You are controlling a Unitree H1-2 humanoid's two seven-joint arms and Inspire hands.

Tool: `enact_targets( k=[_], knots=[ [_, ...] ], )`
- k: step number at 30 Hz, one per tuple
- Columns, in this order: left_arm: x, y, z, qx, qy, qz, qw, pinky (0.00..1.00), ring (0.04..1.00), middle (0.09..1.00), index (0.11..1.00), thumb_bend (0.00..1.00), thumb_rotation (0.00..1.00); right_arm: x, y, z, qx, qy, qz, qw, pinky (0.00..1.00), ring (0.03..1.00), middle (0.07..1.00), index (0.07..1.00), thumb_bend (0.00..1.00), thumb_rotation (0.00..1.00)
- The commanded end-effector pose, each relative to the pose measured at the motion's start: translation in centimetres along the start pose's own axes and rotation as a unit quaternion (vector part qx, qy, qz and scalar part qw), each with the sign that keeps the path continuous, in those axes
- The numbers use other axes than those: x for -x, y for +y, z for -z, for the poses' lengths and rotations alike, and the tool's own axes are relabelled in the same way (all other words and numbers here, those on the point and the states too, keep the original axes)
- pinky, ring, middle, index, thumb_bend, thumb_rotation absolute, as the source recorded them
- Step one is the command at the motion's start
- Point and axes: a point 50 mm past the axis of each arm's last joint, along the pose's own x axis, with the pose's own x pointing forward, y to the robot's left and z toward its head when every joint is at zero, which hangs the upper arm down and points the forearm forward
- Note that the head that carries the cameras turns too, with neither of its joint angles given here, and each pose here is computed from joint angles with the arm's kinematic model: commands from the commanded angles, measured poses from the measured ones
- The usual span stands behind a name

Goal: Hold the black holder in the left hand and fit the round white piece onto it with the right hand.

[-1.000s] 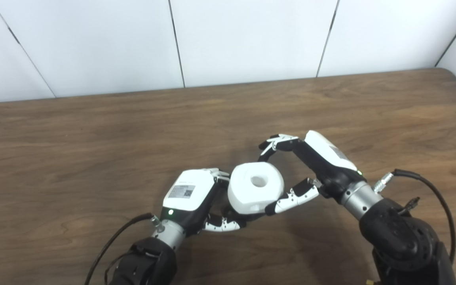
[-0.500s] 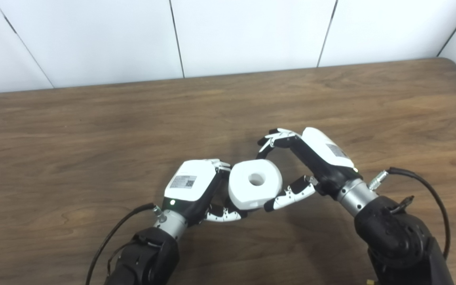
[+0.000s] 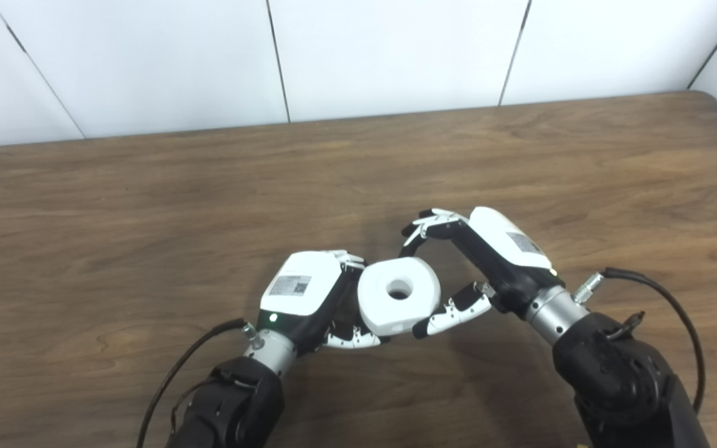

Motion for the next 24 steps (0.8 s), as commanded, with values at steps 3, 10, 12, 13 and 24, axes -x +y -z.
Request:
enact_targets(
  k=[3, 10, 12, 13, 24],
  knots=[
    [0.07, -0.87, -0.79, -0.001, -0.015, 0.029, 0.999, 0.83, 0.844, 0.770, 0.486, 0.52, 0.05, -0.18, -0.18, -0.55, 0.011, -0.025, 0.006, 1.000, 0.81, 0.906, 0.787, 0.481, 0.52, 0.14],
    [0.06, -0.88, -0.89, 0.000, -0.014, 0.030, 0.999, 0.84, 0.847, 0.771, 0.486, 0.52, 0.05, -0.55, -0.01, -0.26, 0.008, -0.023, 0.009, 1.000, 0.79, 0.896, 0.782, 0.481, 0.52, 0.14],
    [0.05, -0.88, -0.88, 0.001, -0.013, 0.030, 0.999, 0.84, 0.847, 0.771, 0.486, 0.52, 0.05, -0.64, 0.01, -0.14, 0.007, -0.021, 0.010, 1.000, 0.79, 0.895, 0.780, 0.481, 0.52, 0.14],
    [0.06, -0.87, -0.87, 0.001, -0.012, 0.031, 0.999, 0.84, 0.849, 0.772, 0.486, 0.52, 0.05, -0.67, 0.02, -0.08, 0.007, -0.020, 0.009, 1.000, 0.79, 0.895, 0.780, 0.481, 0.52, 0.14],
    [0.09, -0.87, -0.77, 0.001, -0.012, 0.033, 0.999, 0.85, 0.853, 0.777, 0.487, 0.52, 0.05, -0.82, -0.25, 0.00, 0.037, -0.016, -0.005, 0.999, 0.79, 0.891, 0.780, 0.492, 0.52, 0.17]
  ],
)
